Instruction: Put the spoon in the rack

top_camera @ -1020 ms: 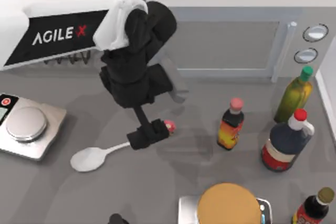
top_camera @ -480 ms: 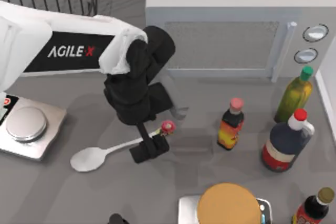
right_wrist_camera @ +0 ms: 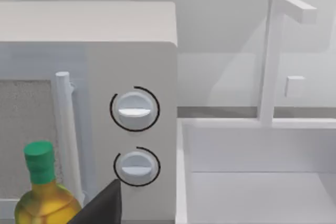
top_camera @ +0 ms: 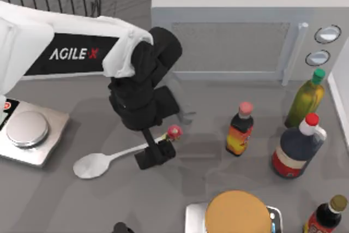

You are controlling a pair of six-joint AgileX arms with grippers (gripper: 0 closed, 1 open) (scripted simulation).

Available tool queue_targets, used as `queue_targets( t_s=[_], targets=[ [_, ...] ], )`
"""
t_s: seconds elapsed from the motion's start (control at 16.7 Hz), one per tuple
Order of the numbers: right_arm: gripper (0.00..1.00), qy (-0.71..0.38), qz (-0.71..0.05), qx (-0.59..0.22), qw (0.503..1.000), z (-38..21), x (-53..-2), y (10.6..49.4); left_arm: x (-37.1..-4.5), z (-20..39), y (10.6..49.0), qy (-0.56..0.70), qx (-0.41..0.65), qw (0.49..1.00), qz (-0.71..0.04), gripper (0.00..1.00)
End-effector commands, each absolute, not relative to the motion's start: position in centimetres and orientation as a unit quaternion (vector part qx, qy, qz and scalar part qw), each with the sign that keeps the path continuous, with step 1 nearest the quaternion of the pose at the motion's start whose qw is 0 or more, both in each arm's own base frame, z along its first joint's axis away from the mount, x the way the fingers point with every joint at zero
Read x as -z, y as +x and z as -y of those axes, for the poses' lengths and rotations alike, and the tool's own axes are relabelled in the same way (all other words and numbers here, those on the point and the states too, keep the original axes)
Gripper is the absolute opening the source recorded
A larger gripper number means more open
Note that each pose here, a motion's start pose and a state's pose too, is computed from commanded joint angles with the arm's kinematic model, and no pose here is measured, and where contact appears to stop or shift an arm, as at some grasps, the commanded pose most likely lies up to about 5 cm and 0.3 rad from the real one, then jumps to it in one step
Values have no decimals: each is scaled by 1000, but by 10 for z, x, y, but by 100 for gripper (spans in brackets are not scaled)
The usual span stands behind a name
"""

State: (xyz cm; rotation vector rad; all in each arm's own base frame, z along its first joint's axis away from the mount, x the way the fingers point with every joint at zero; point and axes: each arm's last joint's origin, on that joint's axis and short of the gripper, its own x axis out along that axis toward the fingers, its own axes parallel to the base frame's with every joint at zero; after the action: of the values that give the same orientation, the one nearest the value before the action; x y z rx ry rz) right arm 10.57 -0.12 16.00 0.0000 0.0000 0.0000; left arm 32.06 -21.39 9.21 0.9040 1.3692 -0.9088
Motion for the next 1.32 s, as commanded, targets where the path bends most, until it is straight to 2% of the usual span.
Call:
queue_targets(
  t_s=[0.36, 0.84, 0.9, 1.14, 1.32],
  targets=[
    [100, 0, 0, 0, 1000, 1, -160, 106, -92, 214, 321, 389, 391, 592, -589, 2],
    [100, 0, 0, 0, 1000, 1, -160, 106, -92, 214, 321, 389, 391, 592, -589, 0],
    [100, 0, 0, 0, 1000, 1, -160, 106, -114, 214, 319, 381, 396, 602, -579, 0],
    [100, 0, 0, 0, 1000, 1, -160, 106, -129, 219, 325, 383, 398, 600, -579, 0],
    [100, 0, 0, 0, 1000, 1, -160, 106, -169, 225, 334, 383, 398, 599, -580, 0]
  ],
)
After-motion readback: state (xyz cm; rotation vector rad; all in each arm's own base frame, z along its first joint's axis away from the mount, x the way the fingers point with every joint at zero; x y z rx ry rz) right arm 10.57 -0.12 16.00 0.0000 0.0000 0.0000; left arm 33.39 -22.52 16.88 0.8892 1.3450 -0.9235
